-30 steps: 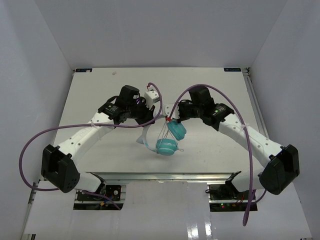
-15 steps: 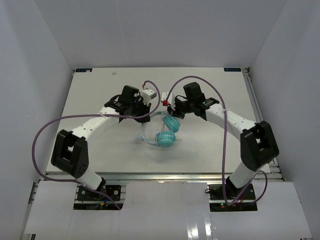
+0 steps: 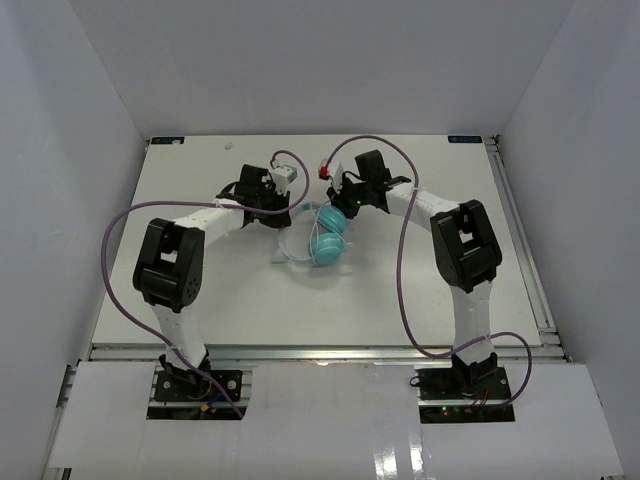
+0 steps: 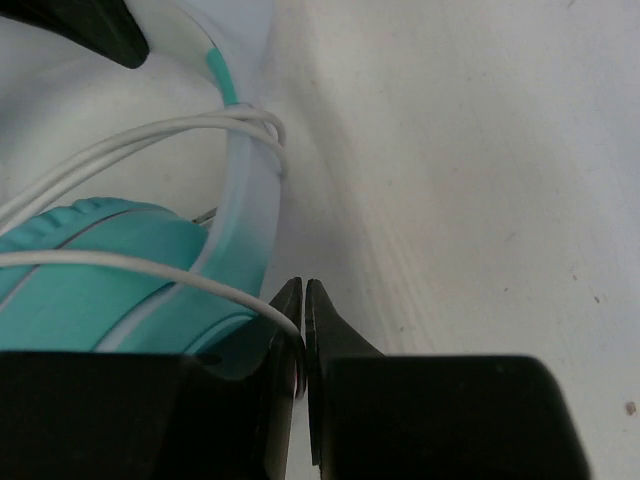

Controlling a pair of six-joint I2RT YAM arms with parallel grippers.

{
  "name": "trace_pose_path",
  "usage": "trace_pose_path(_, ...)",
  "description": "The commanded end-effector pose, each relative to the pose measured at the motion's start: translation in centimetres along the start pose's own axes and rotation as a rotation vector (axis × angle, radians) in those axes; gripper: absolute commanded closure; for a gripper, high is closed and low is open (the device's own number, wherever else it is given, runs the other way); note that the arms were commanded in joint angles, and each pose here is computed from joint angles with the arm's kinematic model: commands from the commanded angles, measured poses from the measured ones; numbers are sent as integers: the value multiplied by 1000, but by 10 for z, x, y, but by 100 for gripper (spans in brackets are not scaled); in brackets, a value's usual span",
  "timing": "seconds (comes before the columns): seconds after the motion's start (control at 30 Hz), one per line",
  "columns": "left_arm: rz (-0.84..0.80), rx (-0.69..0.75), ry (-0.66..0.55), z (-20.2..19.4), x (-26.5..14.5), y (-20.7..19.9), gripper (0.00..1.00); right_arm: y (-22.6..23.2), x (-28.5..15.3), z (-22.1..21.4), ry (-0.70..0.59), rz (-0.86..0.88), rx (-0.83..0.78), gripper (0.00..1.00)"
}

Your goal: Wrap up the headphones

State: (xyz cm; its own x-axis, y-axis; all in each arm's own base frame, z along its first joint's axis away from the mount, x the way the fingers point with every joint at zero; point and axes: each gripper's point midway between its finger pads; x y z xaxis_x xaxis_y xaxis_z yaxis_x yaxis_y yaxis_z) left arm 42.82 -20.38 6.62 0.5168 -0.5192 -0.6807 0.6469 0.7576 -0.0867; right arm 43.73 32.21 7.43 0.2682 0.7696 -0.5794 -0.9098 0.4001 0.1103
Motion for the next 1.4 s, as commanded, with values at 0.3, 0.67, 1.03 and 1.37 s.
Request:
trace_pose_path(0.3, -119, 106, -272, 86, -19, -19, 100, -8, 9, 22, -58, 104, 118, 81)
trace_pose_path(0.67, -38, -3, -170, 70, 2, 19, 100, -25, -6, 18, -48, 36, 170, 57)
trace_pose_path(1.03, -31, -95, -67, 44, 26, 30, 100, -28, -17, 6, -22, 36, 218, 50)
trace_pose_path(1.37, 41, -198, 34, 14, 44, 60, 100, -38, -55, 9, -32, -68, 226, 47)
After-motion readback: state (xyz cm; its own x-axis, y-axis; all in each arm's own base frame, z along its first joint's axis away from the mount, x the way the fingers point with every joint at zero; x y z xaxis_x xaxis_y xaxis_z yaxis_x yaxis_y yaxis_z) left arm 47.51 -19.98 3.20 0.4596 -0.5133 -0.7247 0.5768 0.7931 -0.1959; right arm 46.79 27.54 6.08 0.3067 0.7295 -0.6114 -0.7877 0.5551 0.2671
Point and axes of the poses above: each gripper's point midway between its finger pads, its own x axis out along the fingers, its own y axis along the line the jaws close on, z = x × y, and after that the axes turned 9 degrees about x, right-handed
